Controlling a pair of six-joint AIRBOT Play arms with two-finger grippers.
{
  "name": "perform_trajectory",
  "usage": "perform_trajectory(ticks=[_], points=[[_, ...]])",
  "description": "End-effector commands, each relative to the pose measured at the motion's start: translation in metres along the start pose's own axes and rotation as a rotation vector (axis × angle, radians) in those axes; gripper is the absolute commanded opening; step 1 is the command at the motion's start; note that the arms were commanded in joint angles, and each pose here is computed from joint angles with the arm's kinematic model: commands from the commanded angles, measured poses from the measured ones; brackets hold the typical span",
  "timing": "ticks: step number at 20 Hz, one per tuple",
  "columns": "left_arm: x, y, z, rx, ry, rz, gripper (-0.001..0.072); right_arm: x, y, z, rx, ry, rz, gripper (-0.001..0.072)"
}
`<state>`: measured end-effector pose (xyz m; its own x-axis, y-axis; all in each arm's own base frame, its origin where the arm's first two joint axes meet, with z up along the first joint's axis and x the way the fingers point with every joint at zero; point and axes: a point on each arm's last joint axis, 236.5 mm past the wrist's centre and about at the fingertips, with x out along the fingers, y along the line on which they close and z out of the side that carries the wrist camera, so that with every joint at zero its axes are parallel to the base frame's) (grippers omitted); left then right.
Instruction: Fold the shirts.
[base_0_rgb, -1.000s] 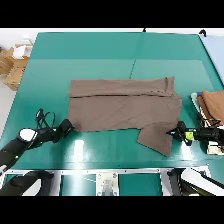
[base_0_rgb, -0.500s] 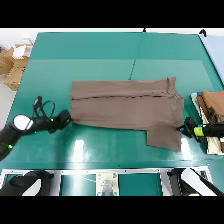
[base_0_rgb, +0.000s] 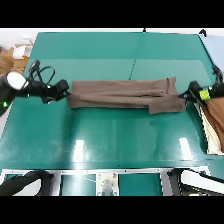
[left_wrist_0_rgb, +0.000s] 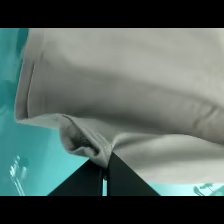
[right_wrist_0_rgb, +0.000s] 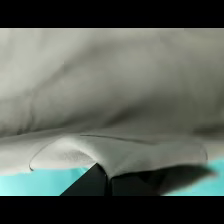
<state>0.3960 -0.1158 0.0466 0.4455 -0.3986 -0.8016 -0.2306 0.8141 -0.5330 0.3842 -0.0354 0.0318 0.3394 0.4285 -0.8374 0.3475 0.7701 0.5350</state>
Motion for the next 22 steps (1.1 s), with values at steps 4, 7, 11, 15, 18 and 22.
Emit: perform_trajectory(ticks=[4, 7, 11, 15, 18, 22], points=[[0.036, -0.010, 0.047, 0.028, 0.064, 0.044, 0.0021, 0.043, 0.032, 0.073, -0.056, 0.064, 0.013, 0.0020], [0.066, -0.007, 0.065, 0.019, 0.079, 0.052, 0.0021, 0.067, 0.022, 0.097, -0.053, 0.070, 0.013, 0.0020], [0.095, -0.008, 0.089, 0.020, 0.078, 0.052, 0.0021, 0.092, 0.013, 0.123, -0.055, 0.058, 0.014, 0.0021], [0.118, -0.005, 0.101, 0.013, 0.068, 0.050, 0.0024, 0.109, 0.016, 0.140, -0.068, 0.031, 0.026, 0.0028], [0.124, -0.016, 0.128, -0.002, -0.046, -0.004, 0.0457, 0.117, 0.021, 0.152, -0.074, -0.024, 0.034, 0.0360], [0.100, -0.024, 0.148, 0.098, -0.071, -0.018, 0.0456, 0.080, 0.013, 0.178, -0.071, -0.111, 0.037, 0.0522]])
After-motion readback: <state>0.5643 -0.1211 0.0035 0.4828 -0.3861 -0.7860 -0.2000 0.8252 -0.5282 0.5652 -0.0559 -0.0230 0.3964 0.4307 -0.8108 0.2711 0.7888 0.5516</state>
